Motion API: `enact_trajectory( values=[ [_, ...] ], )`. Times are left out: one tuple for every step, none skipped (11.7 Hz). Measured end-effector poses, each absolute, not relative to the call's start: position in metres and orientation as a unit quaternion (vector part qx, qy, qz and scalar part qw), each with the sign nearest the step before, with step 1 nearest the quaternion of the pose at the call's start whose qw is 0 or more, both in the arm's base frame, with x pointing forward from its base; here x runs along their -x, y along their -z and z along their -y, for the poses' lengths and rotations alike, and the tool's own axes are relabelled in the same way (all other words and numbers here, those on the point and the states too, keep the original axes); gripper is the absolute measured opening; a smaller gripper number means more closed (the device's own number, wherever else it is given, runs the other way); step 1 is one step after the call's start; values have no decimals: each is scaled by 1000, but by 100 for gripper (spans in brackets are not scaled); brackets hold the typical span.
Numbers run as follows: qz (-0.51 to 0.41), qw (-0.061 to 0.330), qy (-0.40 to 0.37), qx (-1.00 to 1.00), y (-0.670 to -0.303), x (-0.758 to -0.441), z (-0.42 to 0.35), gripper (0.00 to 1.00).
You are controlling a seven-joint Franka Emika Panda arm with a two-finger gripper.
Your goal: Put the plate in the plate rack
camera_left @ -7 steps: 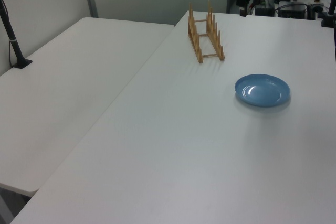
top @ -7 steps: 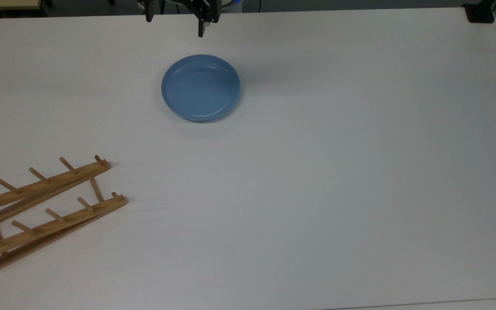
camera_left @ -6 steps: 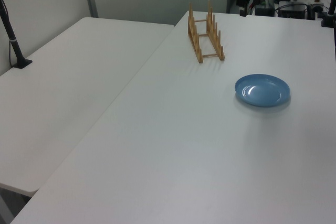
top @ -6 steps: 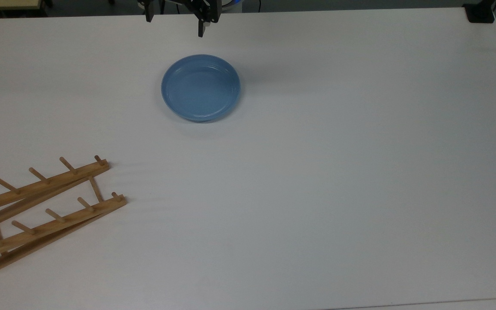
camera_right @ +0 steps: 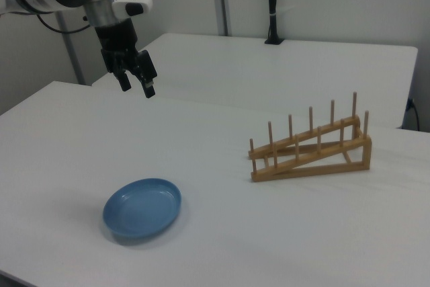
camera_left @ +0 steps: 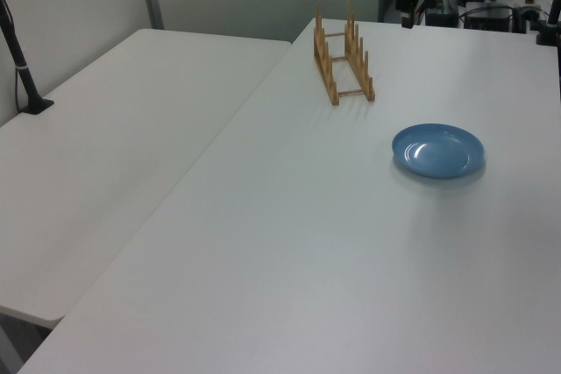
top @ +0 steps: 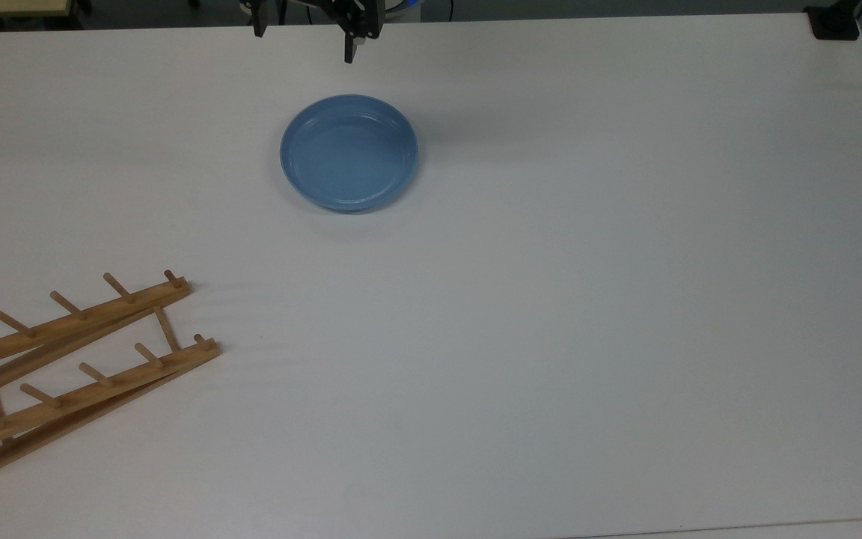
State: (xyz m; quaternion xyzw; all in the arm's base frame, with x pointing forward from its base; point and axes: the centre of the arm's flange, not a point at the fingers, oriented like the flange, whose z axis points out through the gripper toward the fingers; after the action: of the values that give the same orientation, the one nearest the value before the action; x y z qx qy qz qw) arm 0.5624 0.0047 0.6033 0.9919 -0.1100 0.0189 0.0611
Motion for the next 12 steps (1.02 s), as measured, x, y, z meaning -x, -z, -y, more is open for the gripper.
enact_trajectory(
  values=[
    [110,61,-19,-992,-603,-562,-5,100],
    [110,61,-19,-992,-603,-562,-5,100],
    [103,61,-18,-993,-603,-562,-5,100],
    [84,62,-15,-994,-602,-562,-4,100],
    [59,63,-9,-996,-598,-563,-1,100],
    [28,63,3,-998,-589,-564,7,100],
    [-7,63,21,-998,-573,-566,20,100],
    [-48,59,44,-996,-553,-568,36,100],
    [-86,53,69,-992,-532,-569,52,100],
    [-114,45,94,-988,-507,-567,65,100],
    [-130,40,104,-985,-479,-567,73,100],
    [-140,47,108,-983,-445,-567,78,95]
  ],
)
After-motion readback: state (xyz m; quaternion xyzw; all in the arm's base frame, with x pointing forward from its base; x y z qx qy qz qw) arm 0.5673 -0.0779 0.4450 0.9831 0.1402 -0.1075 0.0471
